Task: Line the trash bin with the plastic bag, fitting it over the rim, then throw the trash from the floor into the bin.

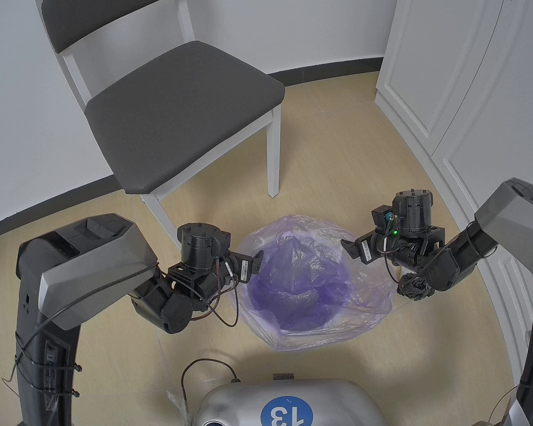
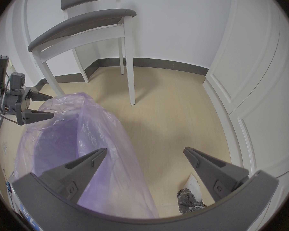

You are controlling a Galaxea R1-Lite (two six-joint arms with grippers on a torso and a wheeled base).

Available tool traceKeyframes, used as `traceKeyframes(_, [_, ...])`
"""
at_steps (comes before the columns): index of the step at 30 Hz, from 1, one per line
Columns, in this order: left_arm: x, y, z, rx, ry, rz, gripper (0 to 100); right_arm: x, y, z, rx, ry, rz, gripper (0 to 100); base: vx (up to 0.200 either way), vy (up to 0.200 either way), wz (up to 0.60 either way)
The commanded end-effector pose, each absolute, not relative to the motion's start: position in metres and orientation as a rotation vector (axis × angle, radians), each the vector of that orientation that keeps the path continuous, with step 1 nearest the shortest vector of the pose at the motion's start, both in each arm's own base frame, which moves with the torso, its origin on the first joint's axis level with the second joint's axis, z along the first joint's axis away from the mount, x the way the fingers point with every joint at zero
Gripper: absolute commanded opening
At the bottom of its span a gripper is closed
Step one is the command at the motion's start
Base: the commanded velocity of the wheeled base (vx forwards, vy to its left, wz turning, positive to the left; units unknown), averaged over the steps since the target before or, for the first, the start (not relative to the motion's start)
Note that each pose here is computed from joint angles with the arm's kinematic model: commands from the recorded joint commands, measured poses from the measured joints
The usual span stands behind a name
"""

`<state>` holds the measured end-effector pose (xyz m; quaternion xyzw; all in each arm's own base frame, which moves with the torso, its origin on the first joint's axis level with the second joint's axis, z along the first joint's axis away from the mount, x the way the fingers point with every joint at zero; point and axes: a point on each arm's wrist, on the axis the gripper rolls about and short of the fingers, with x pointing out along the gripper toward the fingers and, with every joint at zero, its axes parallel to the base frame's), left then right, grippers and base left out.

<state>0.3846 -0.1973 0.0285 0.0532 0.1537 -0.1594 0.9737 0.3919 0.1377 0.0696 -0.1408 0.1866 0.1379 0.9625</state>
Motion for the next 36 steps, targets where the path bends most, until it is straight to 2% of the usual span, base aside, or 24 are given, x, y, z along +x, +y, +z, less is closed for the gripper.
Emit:
traceKeyframes(1, [0.391, -0.187, 0.030, 0.099, 0.303, -0.294, 100, 0.396, 0.133, 0.070, -0.281, 0.375, 0.269, 100, 0.000, 0.000, 0.00])
traceKeyframes(7, [0.399, -0.177, 0.034, 0.088, 0.287, -0.268, 100, 0.406, 0.132, 0.063, -0.276, 0.372, 0.258, 100, 0.000, 0.000, 0.00])
traceKeyframes(20, [0.413, -0.183, 0.036, 0.042, 0.260, -0.272, 100, 0.424, 0.132, 0.037, -0.265, 0.401, 0.245, 100, 0.000, 0.000, 0.00])
traceKeyframes(36, [0.424, -0.175, 0.004, 0.063, 0.348, -0.245, 100, 0.443, 0.123, 0.004, -0.249, 0.441, 0.213, 100, 0.000, 0.000, 0.00])
